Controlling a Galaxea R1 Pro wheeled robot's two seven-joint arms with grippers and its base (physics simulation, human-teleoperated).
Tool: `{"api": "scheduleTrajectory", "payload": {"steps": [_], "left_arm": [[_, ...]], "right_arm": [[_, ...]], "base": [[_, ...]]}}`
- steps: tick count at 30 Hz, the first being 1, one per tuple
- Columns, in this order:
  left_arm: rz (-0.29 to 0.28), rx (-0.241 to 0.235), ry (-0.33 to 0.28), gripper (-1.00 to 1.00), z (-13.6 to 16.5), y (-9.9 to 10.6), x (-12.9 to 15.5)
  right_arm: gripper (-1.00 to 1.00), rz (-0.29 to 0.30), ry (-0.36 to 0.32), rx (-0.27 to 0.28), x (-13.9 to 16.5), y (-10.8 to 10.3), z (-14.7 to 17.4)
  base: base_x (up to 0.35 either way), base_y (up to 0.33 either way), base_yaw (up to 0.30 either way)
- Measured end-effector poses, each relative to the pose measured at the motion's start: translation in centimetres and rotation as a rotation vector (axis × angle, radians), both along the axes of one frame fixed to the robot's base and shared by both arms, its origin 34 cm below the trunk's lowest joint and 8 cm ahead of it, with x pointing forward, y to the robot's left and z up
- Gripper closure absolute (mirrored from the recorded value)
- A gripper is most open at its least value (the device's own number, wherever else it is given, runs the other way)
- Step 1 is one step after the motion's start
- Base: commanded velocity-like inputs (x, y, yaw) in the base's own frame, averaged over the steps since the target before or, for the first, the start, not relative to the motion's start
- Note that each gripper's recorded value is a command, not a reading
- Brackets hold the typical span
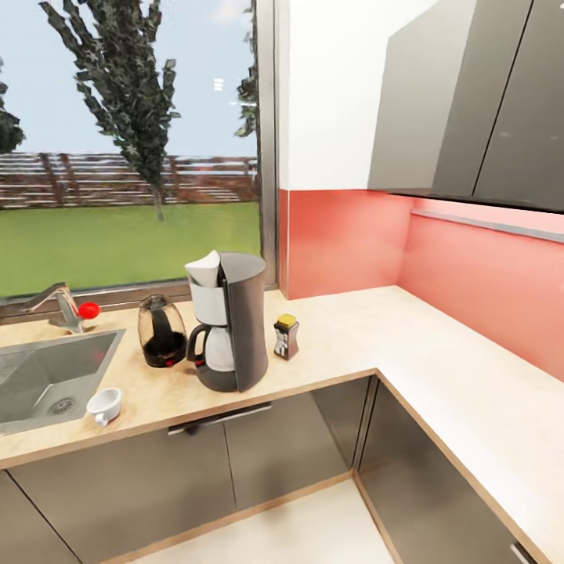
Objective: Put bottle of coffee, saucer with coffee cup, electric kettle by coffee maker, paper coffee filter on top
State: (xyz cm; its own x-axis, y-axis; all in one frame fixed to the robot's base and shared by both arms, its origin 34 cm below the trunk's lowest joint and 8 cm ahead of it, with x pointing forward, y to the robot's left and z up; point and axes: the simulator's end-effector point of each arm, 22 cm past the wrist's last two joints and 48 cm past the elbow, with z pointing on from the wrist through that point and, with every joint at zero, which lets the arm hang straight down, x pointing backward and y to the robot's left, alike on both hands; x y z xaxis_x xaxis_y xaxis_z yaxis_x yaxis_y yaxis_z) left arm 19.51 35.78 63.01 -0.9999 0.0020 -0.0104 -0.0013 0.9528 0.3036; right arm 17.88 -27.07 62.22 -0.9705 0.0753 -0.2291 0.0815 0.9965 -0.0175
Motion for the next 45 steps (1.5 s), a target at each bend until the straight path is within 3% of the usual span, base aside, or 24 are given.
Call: {"api": "scheduleTrajectory", "payload": {"steps": [6, 11, 45], "left_arm": [[-0.014, 0.001, -0.188, -1.0, 0.4, 0.0, 4.0], [-0.017, 0.0, -0.286, -1.0, 0.9, -0.1, 5.9], [-0.018, 0.0, -0.265, -1.0, 0.5, -0.1, 5.0]], "right_arm": [[-1.0, -0.001, 0.005, -0.002, -0.2, -0.1, 0.0], [-1.0, 0.0, 0.009, -0.001, -0.3, 0.0, -0.1], [-1.0, -0.001, 0.04, -0.004, -1.6, 0.0, -0.2]], "base": [[0.0, 0.0, 0.245], [0.0, 0.0, 0.245], [0.0, 0.0, 0.245]]}}
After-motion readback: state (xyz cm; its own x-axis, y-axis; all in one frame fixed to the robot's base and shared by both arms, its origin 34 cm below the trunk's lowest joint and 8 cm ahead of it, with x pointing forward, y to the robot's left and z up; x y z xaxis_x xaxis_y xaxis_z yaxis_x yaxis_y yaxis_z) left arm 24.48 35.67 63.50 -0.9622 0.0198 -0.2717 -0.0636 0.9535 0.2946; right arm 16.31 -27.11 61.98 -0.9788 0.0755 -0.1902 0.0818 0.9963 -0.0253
